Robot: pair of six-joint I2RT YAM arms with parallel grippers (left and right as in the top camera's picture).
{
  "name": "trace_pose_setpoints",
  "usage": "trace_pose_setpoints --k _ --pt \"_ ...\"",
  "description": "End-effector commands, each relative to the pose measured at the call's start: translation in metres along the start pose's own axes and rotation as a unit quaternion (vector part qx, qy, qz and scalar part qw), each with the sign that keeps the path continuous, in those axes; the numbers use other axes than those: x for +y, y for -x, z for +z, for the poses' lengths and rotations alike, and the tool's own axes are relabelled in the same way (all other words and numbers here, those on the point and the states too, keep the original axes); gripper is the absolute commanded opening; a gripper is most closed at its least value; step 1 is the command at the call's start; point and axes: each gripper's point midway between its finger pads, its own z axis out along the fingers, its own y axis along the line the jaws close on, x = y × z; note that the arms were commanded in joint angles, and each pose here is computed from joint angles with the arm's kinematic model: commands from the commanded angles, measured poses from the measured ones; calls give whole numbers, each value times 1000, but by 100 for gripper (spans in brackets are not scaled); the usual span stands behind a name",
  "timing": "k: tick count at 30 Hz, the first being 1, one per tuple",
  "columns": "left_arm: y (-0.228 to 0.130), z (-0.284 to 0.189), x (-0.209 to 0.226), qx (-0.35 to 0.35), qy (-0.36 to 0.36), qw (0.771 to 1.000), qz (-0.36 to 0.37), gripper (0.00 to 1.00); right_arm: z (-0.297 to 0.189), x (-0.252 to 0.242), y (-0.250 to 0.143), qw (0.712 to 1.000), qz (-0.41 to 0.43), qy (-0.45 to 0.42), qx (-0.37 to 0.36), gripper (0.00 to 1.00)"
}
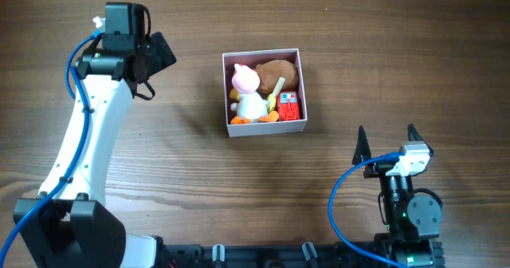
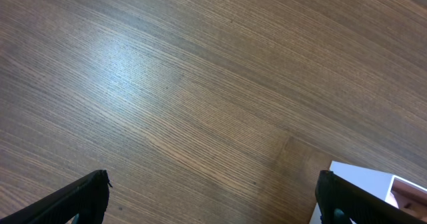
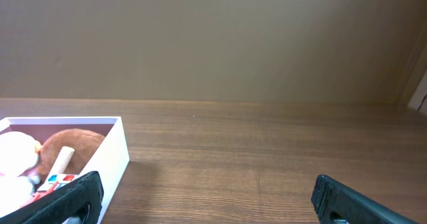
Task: Pack container
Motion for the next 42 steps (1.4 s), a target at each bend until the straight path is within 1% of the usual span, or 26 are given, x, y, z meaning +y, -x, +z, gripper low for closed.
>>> trace_pose_setpoints --k 1,18,20,22,24,29,33,35,39,42 --pt "3 -2 2 -3 -2 1000 -8 100 0 -1 1 1000 -5 -3 -3 100" --pt "3 -2 2 -2 -2 1000 -8 100 0 -1 1 1000 -5 -3 -3 100" --pt "9 -16 2 -19 -11 1000 -12 100 0 -1 1 1000 -5 -3 -3 100" --pt "16 -38 0 -43 -27 999 -16 100 0 -1 1 1000 -5 -3 -3 100" --pt "25 -71 -2 -78 -52 995 -21 100 0 -1 1 1000 -5 -3 -3 100" --pt "36 -178 3 -187 -132 973 -35 100 0 -1 1 1000 -5 -3 -3 100" --pt "33 -257 26 -269 -184 944 -57 100 0 -1 1 1000 -5 -3 -3 100" --pt "26 -294 42 -309 -209 925 -68 100 0 -1 1 1000 -5 -3 -3 100" --pt "4 -362 77 -387 -250 883 -87 100 0 -1 1 1000 -5 -3 -3 100" --pt "-23 -398 107 -429 -271 856 -101 100 0 -1 1 1000 -5 -3 -3 100"
